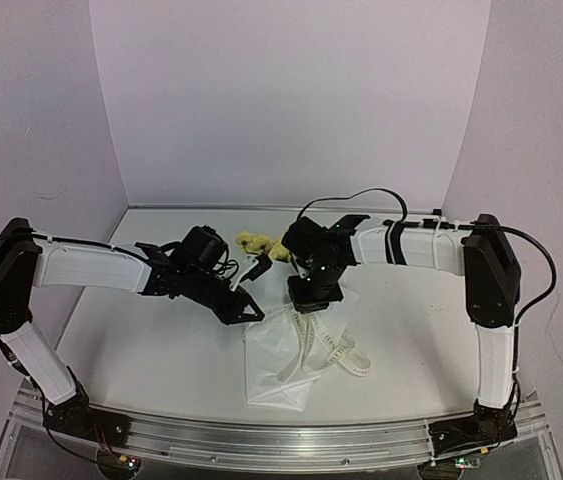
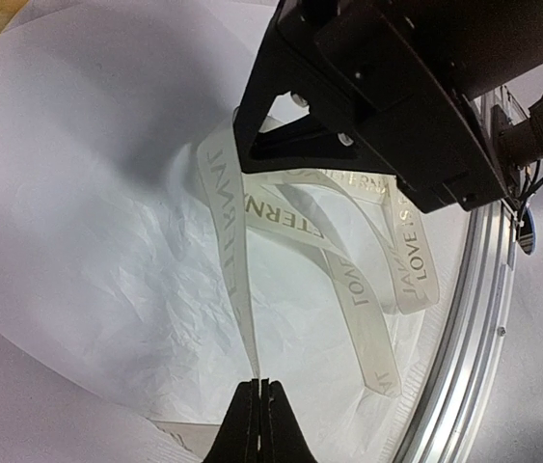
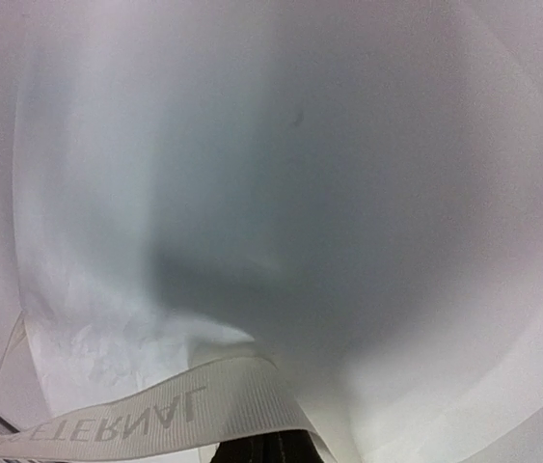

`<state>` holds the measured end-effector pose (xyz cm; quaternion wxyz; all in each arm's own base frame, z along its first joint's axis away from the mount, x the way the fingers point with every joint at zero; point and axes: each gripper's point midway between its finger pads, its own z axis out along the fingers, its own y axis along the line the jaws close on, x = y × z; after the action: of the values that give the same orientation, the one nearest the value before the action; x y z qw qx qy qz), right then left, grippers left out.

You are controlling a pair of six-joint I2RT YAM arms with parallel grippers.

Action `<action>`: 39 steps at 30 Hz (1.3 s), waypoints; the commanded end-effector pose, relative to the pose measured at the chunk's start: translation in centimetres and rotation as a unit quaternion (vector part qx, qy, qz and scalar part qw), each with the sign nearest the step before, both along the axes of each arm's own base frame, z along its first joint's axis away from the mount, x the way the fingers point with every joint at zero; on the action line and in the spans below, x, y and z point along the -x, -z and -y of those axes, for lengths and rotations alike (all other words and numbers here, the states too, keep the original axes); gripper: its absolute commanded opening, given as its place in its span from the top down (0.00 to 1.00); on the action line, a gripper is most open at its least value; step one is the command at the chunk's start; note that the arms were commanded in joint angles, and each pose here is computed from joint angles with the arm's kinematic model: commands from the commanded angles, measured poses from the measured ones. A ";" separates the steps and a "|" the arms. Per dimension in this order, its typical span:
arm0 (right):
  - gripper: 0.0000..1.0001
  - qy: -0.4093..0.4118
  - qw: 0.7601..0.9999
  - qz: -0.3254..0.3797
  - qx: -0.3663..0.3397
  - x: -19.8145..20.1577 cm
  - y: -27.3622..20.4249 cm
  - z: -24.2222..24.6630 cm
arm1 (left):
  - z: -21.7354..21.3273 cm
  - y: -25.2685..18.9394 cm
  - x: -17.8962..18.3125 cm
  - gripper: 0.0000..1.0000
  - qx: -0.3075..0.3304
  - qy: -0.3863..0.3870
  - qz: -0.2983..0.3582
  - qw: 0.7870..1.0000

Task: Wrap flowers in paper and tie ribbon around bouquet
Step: Place the right side of the ribbon on the folded bouquet, then tie the ribbon around the folded bouquet.

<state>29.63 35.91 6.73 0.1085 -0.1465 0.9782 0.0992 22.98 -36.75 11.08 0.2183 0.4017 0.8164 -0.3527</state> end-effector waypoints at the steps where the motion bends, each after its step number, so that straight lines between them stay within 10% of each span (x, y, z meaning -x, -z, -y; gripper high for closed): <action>1: 1.00 -0.008 0.998 0.050 -0.045 -0.9 -4.3 -0.9 | 0.4 -1.3 -0.2 1.00 0.017 0.006 0.012 1.000; 6: 0.96 -0.033 0.999 0.036 -0.006 1.2 -3.2 0.7 | 0.6 -1.4 -0.2 1.00 0.021 0.010 0.009 1.000; 17: 0.55 -0.061 0.997 0.034 0.016 4.2 -5.8 3.3 | 0.9 -1.0 -0.1 1.00 0.021 0.017 0.001 1.000; 39: 0.71 -0.002 0.999 -0.051 -0.005 5.7 -0.6 -1.4 | 0.8 -1.0 -0.2 1.00 0.021 0.011 0.007 1.000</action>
<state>23.10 36.01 6.76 0.0517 -0.1686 0.9801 0.0914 22.59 -36.94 10.62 0.2055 0.4044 0.8149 -0.3608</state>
